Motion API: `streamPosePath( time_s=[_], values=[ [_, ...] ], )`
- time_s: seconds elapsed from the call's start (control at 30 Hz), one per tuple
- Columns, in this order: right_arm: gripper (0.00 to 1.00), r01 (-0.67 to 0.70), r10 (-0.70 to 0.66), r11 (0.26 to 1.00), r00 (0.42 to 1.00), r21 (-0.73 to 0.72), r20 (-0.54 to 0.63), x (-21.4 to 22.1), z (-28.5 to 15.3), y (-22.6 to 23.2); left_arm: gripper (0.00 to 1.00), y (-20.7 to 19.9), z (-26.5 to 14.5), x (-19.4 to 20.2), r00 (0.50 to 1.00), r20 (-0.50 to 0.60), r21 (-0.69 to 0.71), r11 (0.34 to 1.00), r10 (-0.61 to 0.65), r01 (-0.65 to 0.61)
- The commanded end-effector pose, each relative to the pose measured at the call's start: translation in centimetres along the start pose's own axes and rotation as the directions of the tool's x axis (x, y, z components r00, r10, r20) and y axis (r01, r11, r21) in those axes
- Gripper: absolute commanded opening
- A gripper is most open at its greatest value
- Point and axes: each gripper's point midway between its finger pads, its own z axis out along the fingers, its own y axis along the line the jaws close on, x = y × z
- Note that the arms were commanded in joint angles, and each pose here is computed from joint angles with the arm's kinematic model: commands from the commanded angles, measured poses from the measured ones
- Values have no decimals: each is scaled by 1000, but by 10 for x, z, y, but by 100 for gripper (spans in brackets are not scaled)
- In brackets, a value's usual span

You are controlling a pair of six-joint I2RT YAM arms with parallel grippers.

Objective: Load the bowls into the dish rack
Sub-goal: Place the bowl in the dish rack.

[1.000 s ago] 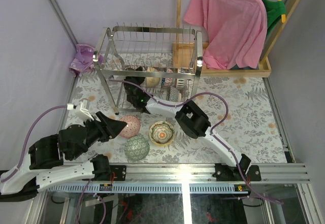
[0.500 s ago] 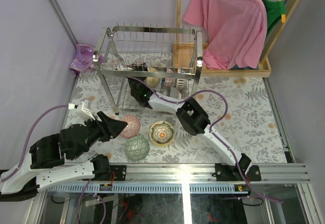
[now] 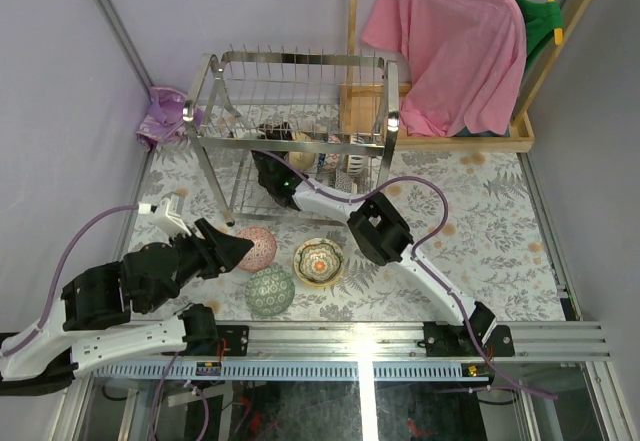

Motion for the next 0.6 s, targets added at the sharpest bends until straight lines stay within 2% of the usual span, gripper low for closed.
streamPosePath(
  time_s=[0.0,0.13,0.57],
  values=[
    [0,53,-56,995,998,-85,-39,2,-5,26,51,-17,-3,-13,999,32,44,999,-24,23],
    [0,45,-53,993,996,-106,-76,17,-15,44,51,-14,-1,-15,999,45,29,999,-21,20],
    [0,-102,74,989,969,-107,-237,31,-37,49,51,-10,0,-16,998,58,13,1000,-23,22]
  ],
)
